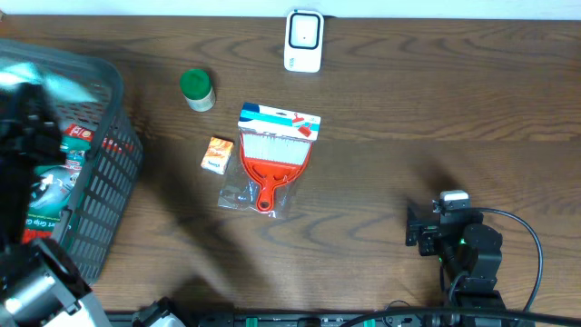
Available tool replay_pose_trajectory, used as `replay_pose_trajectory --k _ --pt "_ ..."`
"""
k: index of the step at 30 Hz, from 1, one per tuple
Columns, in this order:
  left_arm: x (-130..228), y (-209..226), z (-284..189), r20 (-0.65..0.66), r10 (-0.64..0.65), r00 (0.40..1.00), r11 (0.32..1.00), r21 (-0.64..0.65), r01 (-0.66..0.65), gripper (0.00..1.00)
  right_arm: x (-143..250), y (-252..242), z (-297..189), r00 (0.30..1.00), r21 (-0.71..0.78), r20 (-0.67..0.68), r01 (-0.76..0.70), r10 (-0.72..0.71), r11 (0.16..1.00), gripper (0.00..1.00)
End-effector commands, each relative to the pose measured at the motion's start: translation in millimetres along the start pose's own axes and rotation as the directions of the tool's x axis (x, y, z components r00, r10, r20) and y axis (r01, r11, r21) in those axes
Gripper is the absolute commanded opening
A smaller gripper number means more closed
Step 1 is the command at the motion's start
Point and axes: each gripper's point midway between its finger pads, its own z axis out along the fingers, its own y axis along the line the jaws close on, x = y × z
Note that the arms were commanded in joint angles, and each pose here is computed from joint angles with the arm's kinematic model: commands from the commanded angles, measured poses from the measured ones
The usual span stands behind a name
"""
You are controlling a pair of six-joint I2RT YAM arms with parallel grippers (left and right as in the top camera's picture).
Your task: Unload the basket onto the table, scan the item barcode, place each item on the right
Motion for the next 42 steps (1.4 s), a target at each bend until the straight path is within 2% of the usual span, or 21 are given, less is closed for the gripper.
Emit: replay_pose_trajectory --k 1,7,11,13,16,20,23,27,30,33,36,42 --pt "16 -44 11 -0.092 -0.063 0.994 0.966 0.246 0.084 0.34 0 -1 0 1.000 0.004 0.003 -0.016 0.016 1.000 0.99" --pt "69 -67 55 -0.223 -0.062 0.973 0.905 0.398 0.149 0.34 0 -1 0 1.000 0.004 0.002 -0.017 0.017 1.000 0.99" --pt "122 -77 91 -0.349 -0.090 0.933 0.873 0.422 0.242 0.34 0 -1 0 1.000 0.004 0.001 -0.016 0.016 1.000 0.99" --pt "157 -79 108 -0.428 -0.106 0.897 0.872 0.393 0.291 0.34 1 -1 0 1.000 0.004 -0.001 -0.017 0.017 1.000 0.99" --pt "213 -88 125 -0.543 -0.089 0.835 0.872 0.363 0.329 0.34 1 -1 0 1.000 0.004 -0.002 -0.017 0.017 1.000 0.99" --pt "289 -116 130 -0.691 -0.039 0.721 0.843 0.365 0.395 0.35 2 -1 0 1.000 0.003 -0.008 -0.017 0.017 1.000 0.99" --pt "333 -137 126 -0.770 -0.006 0.638 0.823 0.359 0.441 0.36 3 -1 0 1.000 0.003 -0.009 -0.017 0.018 1.000 0.99" --pt "385 -158 118 -0.847 0.034 0.530 0.833 0.317 0.453 0.41 3 -1 0 1.000 0.003 -0.010 -0.018 0.018 1.000 0.99" --pt "414 -165 110 -0.883 0.071 0.464 0.859 0.290 0.421 0.43 3 -1 0 1.000 0.003 -0.010 -0.017 0.017 1.000 0.99" --pt "437 -153 103 -0.910 0.096 0.404 0.924 0.233 0.304 0.42 3 -1 0 1.000 0.003 -0.010 -0.017 0.017 1.000 0.99" --pt "447 -134 97 -0.927 0.104 0.361 0.965 0.181 0.187 0.42 2 -1 0 1.000 0.003 -0.009 -0.017 0.017 1.000 0.99" --pt "455 -101 87 -0.950 0.085 0.299 0.993 0.104 0.049 0.41 2 -1 0 1.000 0.003 -0.008 -0.017 0.017 1.000 0.99"
